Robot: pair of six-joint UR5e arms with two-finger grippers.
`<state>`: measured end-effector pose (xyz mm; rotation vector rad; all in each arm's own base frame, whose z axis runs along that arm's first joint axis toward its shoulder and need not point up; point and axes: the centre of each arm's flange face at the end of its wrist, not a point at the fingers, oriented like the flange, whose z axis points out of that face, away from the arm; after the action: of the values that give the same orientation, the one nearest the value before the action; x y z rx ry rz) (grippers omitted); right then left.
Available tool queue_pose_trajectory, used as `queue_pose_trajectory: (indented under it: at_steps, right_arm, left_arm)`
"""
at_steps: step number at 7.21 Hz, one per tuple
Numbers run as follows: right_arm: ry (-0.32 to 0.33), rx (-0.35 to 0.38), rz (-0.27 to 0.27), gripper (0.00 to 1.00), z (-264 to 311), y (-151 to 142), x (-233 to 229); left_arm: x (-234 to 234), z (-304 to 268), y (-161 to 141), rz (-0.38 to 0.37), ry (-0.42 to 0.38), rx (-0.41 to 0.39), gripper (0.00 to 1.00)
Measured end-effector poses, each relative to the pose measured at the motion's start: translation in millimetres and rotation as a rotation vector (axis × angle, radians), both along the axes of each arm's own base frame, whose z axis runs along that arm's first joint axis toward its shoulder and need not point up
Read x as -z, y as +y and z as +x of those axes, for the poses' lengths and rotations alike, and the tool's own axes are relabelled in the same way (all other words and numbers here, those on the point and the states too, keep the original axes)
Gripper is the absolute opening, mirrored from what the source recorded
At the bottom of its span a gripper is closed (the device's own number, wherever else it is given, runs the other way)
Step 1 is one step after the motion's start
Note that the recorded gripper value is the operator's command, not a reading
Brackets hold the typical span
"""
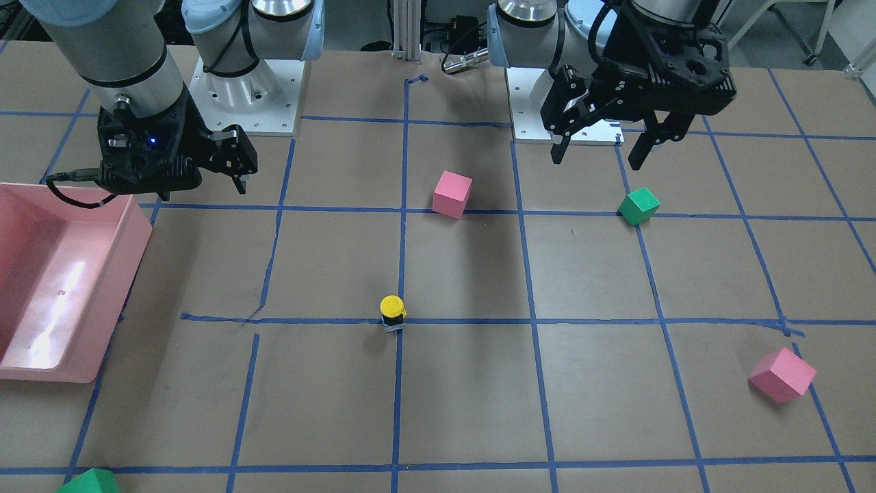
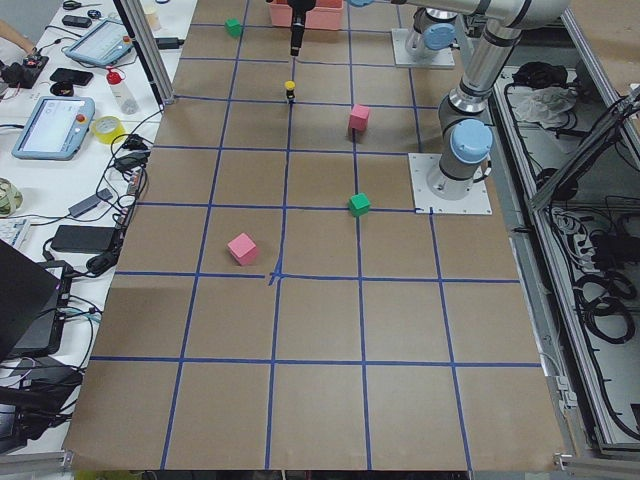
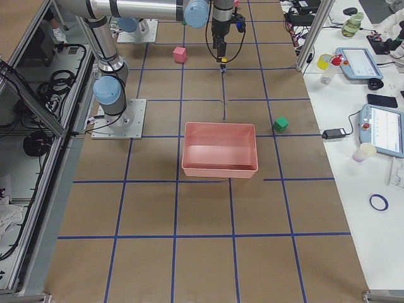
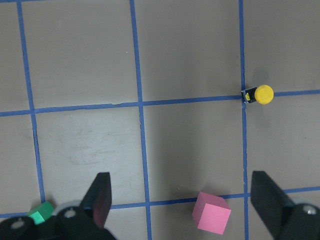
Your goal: Align button upright
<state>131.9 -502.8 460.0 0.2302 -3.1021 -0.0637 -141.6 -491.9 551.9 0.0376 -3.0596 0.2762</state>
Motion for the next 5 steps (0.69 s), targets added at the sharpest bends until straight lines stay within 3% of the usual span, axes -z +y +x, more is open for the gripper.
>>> queue_pose_trajectory:
  at_steps: [5]
  right_arm:
    - [0.000, 0.000, 0.005, 1.00, 0, 1, 4]
  left_arm:
    - [15, 7, -5, -0.074, 0.011, -0.020, 1.00]
